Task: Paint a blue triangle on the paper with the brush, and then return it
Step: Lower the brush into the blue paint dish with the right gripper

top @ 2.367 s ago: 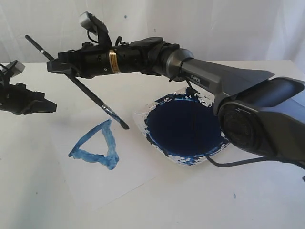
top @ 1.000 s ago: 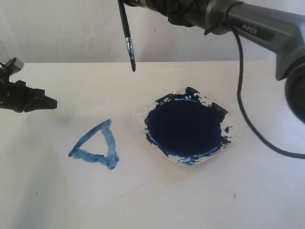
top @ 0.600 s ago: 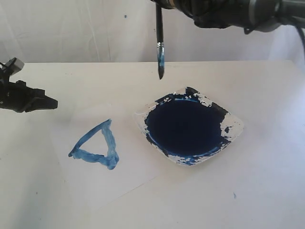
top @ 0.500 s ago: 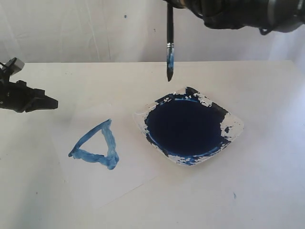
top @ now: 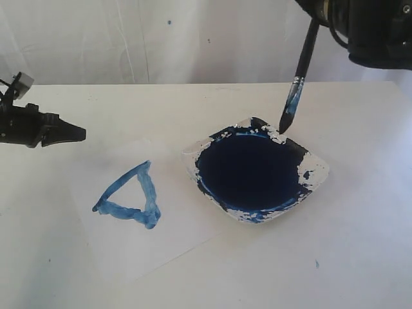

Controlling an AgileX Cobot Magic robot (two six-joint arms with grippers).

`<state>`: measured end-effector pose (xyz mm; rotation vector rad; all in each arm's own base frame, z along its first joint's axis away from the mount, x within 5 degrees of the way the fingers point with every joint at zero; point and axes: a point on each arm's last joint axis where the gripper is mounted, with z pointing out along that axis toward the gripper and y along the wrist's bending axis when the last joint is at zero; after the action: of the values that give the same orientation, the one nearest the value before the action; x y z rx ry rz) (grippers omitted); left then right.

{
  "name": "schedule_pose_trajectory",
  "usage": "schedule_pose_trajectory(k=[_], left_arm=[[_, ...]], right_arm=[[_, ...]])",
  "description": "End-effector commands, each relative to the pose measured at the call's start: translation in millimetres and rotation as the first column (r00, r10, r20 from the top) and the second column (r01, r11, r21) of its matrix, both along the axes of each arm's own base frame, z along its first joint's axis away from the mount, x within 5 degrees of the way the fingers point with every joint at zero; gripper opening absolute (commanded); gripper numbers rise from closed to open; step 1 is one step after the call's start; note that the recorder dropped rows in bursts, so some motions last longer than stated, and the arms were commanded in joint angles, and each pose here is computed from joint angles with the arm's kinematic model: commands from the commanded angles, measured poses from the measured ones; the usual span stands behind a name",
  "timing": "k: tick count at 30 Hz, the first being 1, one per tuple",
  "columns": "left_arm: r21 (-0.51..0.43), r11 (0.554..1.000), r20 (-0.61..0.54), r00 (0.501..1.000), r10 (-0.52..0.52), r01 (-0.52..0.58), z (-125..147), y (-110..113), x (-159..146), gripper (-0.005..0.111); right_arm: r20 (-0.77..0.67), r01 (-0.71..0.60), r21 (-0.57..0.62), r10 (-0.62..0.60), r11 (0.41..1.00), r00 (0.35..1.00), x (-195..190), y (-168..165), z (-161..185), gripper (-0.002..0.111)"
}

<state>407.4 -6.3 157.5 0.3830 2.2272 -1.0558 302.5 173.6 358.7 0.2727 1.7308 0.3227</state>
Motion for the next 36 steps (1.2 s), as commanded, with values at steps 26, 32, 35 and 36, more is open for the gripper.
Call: schedule_pose_trajectory(k=[26, 32, 35, 36], left_arm=[[-0.093, 0.996, 0.066, 0.998, 0.003, 0.003, 10, -2, 3, 0.0], [-0.078, 0.997, 0.09, 0.996, -0.008, 0.015, 10, -2, 3, 0.0], [-0.074, 0.997, 0.092, 0.996, -0.006, 0.013, 10, -2, 3, 0.0], [-0.074, 0.997, 0.092, 0.996, -0.006, 0.013, 10, -2, 3, 0.0]], right_arm=[[-0.183, 0.163, -0.072, -0.173, 0.984, 0.968, 45, -10, -72, 0.0], [-0.288, 0.173, -0.059, -0.182, 0.983, 0.94, 65, -3, -109, 0.0], [-0.328, 0.14, -0.064, -0.154, 0.988, 0.932, 74, 4, -129, 0.0], [-0.337, 0.133, -0.067, -0.148, 0.989, 0.93, 76, 6, -134, 0.0]])
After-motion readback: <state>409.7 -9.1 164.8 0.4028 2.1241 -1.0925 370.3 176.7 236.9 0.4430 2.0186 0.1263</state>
